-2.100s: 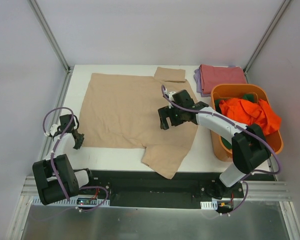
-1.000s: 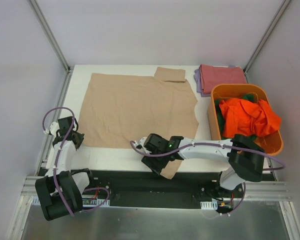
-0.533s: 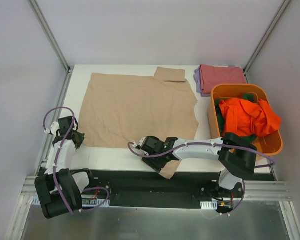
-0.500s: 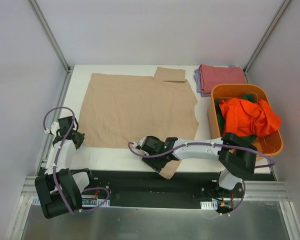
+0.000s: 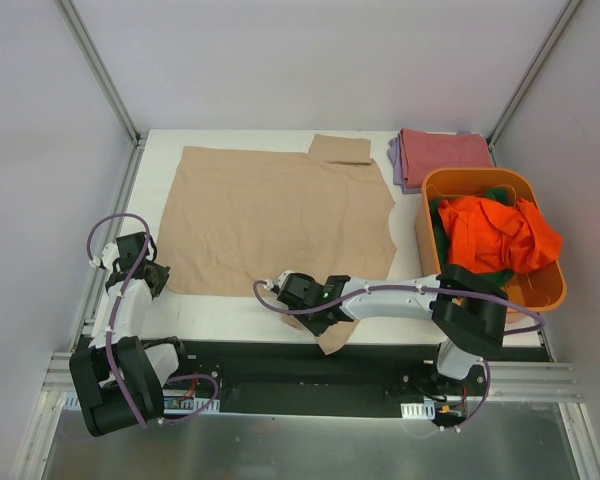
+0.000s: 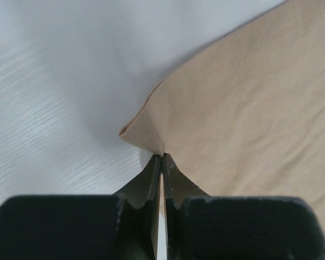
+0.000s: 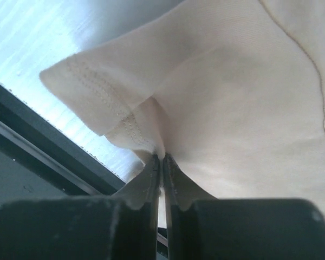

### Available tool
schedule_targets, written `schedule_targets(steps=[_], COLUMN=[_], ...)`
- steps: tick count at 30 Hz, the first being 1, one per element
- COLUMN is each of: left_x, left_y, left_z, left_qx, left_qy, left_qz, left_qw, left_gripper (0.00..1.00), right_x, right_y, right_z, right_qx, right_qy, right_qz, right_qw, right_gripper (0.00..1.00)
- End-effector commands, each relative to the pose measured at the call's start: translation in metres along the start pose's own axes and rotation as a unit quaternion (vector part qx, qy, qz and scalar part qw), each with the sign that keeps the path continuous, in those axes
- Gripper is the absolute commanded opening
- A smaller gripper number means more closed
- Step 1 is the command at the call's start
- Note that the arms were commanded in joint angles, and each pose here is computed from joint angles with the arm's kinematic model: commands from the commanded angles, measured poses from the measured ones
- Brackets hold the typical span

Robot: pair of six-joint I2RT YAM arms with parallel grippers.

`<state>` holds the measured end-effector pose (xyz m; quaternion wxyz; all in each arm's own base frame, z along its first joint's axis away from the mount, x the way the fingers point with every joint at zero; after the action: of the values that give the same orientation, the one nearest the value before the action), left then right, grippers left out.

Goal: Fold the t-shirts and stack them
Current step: Grap the side of the flattened tshirt closest away from the robot with both arms, then fold the flattened tshirt in 1/3 of the way

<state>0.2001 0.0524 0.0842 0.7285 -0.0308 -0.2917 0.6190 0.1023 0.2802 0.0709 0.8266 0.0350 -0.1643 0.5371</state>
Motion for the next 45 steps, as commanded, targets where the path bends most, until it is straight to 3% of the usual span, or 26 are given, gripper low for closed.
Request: schedule_targets(steps=[1,10,24,29,45], left_x=[0.002,0.004,0.021,0.024,0.033], left_y=[0.000,-0.009,-0.046,-0.069,-0.145], left_z=[0.000,0.006,0.016,0.013,-0.016], left_qx=[-0.003,-0.027,-0.066,-0.082,-0.084], left_qy=[-0.001,0.004,0.003,0.021,0.021], left_qz=[-0.007,-0.008,0.006,0.007,-0.025], left_qw=[1.000,1.000,0.998,0.996,0.996], left_gripper=[0.00,0.00,0.00,0.00,0.00], right_x=[-0.025,-0.013,0.007,0.019,0.058], right_y=[-0.015,-0.043,-0.127,-0.152,-0.233], right_z=[-0.005,0.049,0.087,0.095,0.088], right_qx=[-0.056,-0.054,-0.171,-0.188,-0.227], right_qy=[0.050,-0.018,-0.048,-0.056,-0.037], right_qz=[0.018,0.030,-0.014,-0.043,-0.002], right_qw=[0.997,0.998,0.984,0.980,0.973], right_gripper=[0.01,0.01,0.01,0.01,0.01])
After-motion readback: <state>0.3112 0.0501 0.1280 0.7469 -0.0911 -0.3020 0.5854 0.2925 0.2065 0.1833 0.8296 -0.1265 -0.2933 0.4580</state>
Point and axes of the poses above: each gripper's point midway between its finger pads, its own z axis back along the fingers, its own y axis along the line the jaws close on, x = y × z, the point moved 6 cm from there along z, back along the fingers, and after that the axes turned 12 degrees about z, right-handed, at the moved point
